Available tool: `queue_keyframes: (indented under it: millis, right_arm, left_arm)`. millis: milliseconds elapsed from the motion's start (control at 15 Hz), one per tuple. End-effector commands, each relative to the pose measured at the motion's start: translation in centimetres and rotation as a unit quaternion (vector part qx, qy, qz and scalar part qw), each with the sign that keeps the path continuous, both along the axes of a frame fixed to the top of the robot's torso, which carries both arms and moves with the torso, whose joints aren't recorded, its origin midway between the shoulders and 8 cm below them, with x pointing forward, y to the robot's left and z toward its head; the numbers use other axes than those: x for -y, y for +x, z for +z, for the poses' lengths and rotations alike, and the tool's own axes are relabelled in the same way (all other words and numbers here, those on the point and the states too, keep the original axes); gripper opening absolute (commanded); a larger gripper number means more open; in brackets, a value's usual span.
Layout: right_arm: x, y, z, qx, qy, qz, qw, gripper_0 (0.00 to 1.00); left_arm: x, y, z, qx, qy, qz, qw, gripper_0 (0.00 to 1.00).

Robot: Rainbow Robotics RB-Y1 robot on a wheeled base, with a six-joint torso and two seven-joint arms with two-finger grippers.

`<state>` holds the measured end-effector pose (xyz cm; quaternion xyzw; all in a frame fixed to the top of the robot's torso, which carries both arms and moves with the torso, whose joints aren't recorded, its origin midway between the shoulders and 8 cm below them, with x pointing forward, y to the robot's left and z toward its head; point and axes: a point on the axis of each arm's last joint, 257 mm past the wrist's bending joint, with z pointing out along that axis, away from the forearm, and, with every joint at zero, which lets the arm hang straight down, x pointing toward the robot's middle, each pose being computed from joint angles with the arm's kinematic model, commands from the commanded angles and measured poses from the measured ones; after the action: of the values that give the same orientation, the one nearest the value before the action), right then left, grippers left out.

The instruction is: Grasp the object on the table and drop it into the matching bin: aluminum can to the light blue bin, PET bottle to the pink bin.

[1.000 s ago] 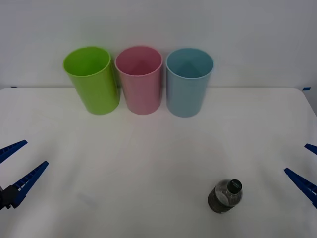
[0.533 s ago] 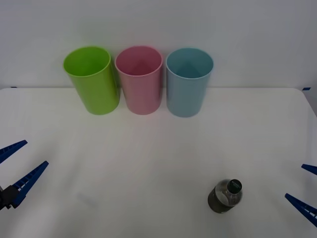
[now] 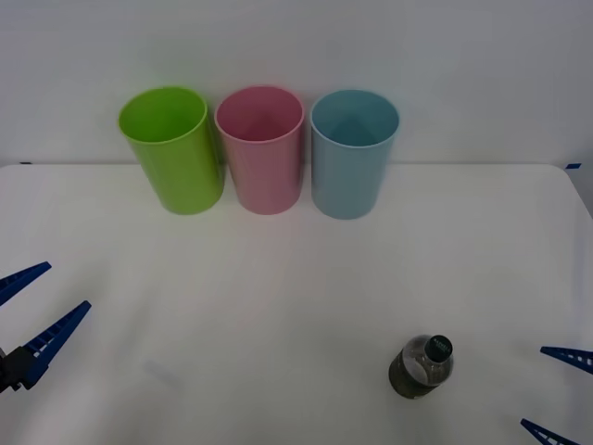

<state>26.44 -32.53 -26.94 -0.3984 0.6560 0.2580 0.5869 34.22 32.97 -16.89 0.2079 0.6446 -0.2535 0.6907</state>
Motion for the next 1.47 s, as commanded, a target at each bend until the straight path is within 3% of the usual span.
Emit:
queue_keyframes:
  millis: [67, 1000, 1467]
  right_arm:
    - [-0.7, 0.5, -1.4, 0.008, -0.007, 0.008, 0.9999, 1.00]
    - [-9.6, 4.4, -5.3, -0.022, 0.025, 0.046, 0.9984, 1.00]
    - [-12.5, 5.0, -5.6, -0.020, 0.033, 0.064, 0.9972, 1.00]
  left_arm:
    - [0.0, 0.0, 0.0, 0.000, 0.000, 0.000, 1.0000, 1.00]
    - [0.0, 0.0, 0.0, 0.000, 0.000, 0.000, 1.0000, 1.00]
    - [0.0, 0.0, 0.0, 0.000, 0.000, 0.000, 1.0000, 1.00]
